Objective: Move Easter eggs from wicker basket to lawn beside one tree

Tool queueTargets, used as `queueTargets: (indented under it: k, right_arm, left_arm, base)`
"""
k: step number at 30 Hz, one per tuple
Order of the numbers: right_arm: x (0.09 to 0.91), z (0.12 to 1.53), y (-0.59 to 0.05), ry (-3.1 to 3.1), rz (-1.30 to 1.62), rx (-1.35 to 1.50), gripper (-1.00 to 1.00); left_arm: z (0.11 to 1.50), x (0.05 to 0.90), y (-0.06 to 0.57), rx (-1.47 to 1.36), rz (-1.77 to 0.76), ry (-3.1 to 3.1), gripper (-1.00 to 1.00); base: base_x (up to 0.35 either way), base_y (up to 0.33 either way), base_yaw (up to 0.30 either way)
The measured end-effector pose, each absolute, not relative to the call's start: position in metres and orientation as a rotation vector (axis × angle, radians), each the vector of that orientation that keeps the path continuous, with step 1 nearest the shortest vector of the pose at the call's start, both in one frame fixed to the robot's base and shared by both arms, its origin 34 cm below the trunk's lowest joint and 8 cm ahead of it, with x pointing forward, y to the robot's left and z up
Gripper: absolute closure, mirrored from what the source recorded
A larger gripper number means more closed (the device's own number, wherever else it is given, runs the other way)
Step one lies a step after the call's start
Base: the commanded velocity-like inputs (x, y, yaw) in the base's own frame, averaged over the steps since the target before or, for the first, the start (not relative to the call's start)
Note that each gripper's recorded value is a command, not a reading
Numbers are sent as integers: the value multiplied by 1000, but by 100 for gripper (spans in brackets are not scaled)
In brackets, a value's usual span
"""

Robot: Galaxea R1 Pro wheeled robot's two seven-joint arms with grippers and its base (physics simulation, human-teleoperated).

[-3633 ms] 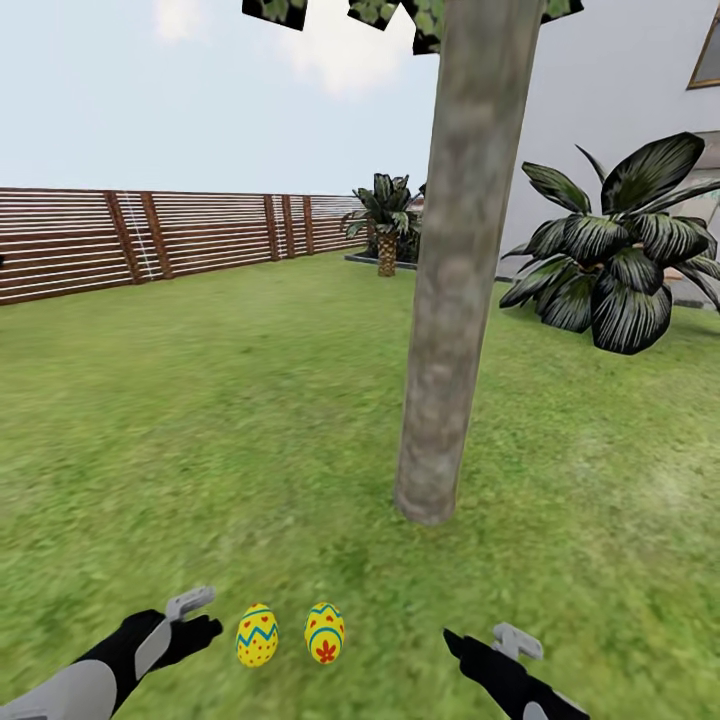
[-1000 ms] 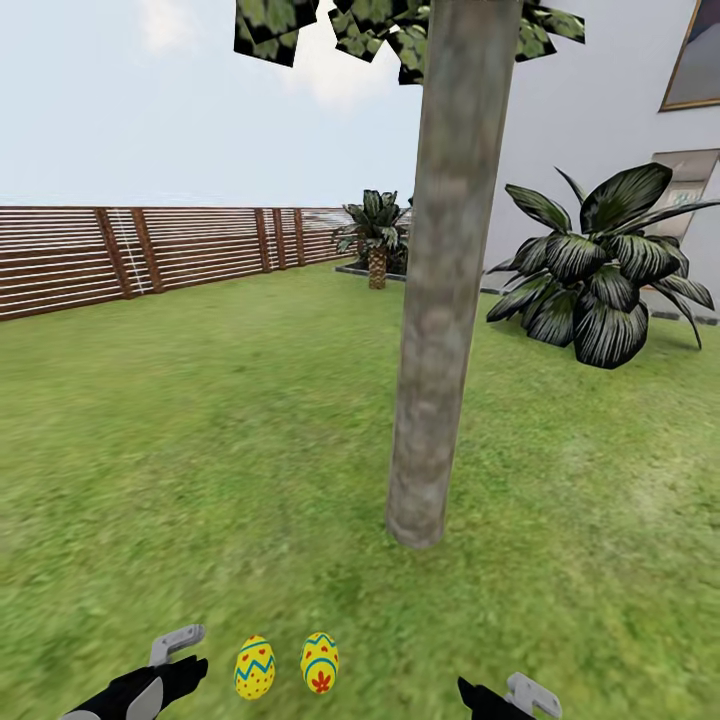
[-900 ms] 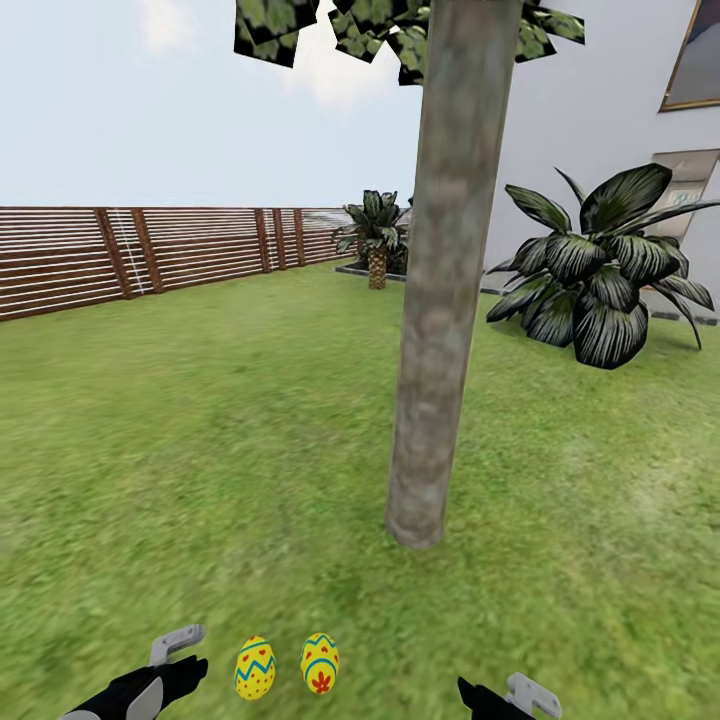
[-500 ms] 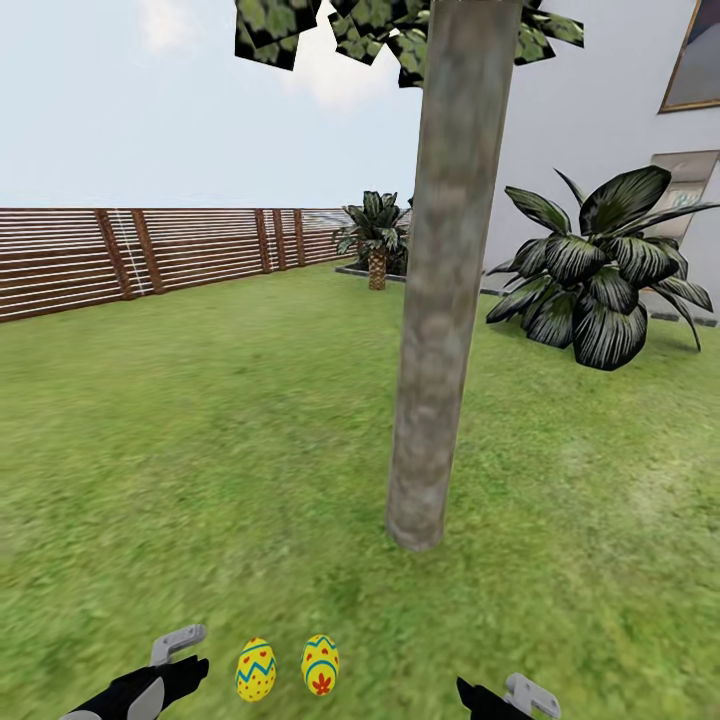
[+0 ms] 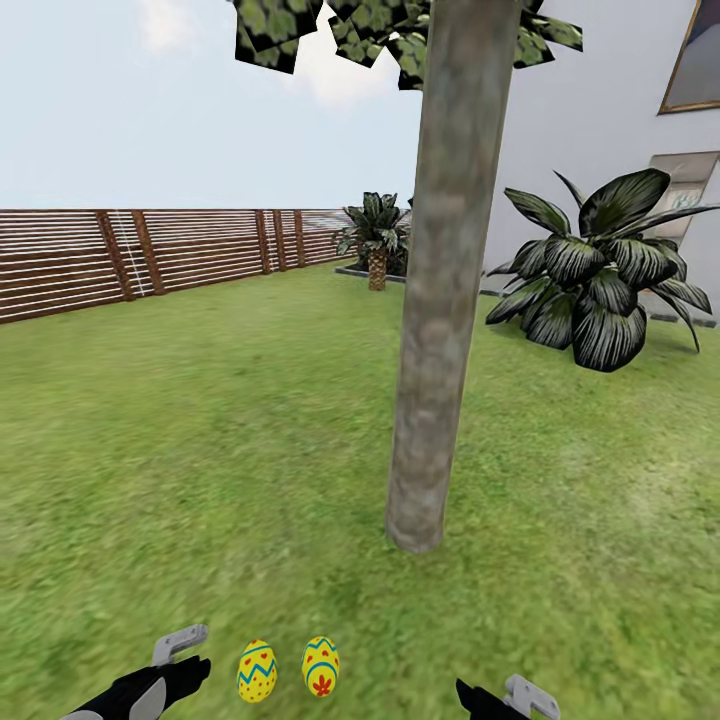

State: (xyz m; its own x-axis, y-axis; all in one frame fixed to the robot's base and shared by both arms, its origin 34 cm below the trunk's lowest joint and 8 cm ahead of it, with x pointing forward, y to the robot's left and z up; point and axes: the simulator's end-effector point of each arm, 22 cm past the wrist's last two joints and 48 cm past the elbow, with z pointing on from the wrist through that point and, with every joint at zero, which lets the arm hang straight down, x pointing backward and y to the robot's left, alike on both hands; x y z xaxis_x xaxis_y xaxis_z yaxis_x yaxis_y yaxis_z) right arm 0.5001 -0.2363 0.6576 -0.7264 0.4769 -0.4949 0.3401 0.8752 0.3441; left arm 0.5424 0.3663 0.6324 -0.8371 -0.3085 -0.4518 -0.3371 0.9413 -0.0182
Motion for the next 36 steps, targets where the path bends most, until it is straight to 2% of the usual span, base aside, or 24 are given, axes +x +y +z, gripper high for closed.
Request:
queueTargets:
  k: [36]
  right_arm:
    - [498, 703, -239, 2402, 291, 589, -100]
  left_arm:
    - [673, 533, 367, -463, 88, 2636, -100]
  base:
    - [0, 0, 0]
